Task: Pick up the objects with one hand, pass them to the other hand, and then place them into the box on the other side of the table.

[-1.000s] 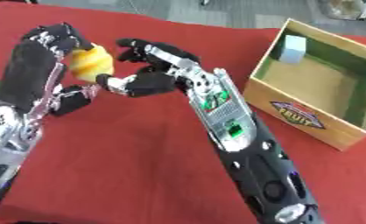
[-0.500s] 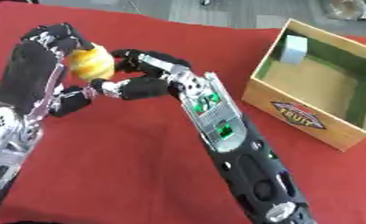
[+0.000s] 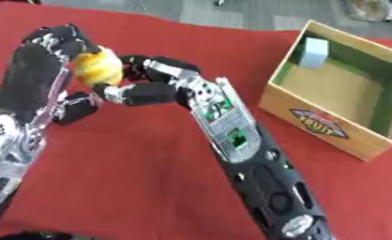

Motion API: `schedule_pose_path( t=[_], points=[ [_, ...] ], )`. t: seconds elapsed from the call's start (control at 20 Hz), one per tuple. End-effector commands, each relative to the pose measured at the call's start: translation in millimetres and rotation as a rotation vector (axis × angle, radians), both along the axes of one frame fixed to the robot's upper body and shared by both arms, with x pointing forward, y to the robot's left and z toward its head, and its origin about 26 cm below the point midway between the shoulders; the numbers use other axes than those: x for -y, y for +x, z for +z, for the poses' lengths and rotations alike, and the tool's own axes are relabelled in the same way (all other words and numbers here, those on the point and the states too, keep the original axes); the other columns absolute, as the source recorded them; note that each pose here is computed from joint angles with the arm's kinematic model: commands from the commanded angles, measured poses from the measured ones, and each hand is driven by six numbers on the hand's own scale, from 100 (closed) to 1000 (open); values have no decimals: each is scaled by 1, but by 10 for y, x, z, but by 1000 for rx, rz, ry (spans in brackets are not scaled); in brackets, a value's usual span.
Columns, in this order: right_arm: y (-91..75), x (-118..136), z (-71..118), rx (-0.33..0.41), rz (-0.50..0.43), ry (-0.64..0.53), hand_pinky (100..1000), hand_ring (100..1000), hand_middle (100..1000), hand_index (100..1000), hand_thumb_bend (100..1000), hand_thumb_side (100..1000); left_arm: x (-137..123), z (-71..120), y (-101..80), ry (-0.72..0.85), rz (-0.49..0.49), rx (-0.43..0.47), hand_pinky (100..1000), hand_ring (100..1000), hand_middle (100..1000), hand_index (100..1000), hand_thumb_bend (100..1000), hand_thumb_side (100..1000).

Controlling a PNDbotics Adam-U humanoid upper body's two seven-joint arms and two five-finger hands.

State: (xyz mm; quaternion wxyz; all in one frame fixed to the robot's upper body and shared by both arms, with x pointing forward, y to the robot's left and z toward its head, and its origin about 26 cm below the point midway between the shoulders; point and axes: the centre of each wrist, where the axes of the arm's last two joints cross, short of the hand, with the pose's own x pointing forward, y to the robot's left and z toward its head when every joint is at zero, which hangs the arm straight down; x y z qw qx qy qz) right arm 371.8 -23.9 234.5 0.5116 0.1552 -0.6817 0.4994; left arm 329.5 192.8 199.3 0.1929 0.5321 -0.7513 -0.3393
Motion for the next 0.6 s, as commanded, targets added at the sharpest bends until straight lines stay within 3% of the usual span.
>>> schedule_pose_path(
  t=[0.05,0.6],
  points=[
    [-59,-64,120,24,23,18,922,1000,859,1000,311,467,25,72,-13,9,-17,29,723,514,557,603,455,100],
    [-29,-130,28,-5,15,1,889,1000,778,995,295,459,68,77,-23,10,-37,33,722,512,557,602,457,100]
  ],
)
